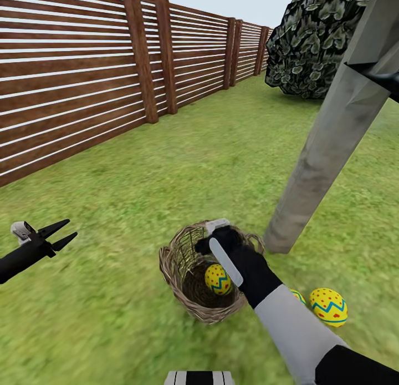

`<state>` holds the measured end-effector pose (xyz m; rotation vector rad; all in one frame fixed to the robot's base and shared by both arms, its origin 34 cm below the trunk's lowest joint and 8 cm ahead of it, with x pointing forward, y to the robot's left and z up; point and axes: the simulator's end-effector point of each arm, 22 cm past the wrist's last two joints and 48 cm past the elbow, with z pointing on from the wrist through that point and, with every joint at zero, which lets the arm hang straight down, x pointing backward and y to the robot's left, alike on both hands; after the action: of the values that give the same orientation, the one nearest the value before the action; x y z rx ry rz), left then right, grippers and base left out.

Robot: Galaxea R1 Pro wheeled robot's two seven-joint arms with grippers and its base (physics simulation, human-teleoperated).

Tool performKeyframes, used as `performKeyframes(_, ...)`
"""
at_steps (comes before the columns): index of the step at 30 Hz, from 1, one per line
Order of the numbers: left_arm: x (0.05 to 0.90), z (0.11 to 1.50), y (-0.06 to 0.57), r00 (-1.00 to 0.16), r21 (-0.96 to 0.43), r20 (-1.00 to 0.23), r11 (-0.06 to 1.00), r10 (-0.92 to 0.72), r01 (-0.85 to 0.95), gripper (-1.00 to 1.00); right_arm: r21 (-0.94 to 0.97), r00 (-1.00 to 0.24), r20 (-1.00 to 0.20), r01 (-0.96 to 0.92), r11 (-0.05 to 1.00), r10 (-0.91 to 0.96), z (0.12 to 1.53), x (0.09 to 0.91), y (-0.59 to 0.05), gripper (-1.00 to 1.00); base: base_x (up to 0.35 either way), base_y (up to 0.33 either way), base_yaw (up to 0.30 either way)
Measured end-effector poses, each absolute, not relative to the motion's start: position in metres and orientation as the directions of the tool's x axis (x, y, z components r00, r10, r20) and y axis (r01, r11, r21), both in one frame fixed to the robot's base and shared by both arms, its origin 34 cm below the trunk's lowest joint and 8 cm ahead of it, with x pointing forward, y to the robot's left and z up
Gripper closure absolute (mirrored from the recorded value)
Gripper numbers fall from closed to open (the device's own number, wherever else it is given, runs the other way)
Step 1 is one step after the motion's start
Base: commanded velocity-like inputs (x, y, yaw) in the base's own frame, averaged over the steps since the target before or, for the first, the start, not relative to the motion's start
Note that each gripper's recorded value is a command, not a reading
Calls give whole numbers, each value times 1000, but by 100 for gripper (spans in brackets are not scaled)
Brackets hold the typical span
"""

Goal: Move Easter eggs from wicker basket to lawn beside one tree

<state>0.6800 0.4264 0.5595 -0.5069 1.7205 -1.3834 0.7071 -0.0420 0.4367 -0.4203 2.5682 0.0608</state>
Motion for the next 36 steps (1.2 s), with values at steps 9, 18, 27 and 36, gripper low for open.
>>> performKeyframes(9, 680, 558, 426, -559, -933, -359, 308, -747, 188, -100, -157, -706, -409, -570, 806, -579, 410, 709, -34, -100, 0, 0, 0)
performKeyframes(18, 681, 549, 425, -566, -936, -348, 306, -748, 172, -100, -172, -618, -317, -708, 685, -719, 390, 709, -64, -100, 0, 0, 0)
performKeyframes(27, 682, 524, 423, -582, -942, -326, 307, -745, 134, -100, -75, -607, -331, -747, 661, -723, 382, 714, -63, -100, 0, 0, 0)
performKeyframes(36, 682, 500, 421, -595, -947, -303, 305, -744, 100, -100, -80, -605, -336, -745, 662, -722, 364, 729, -78, -100, 0, 0, 0)
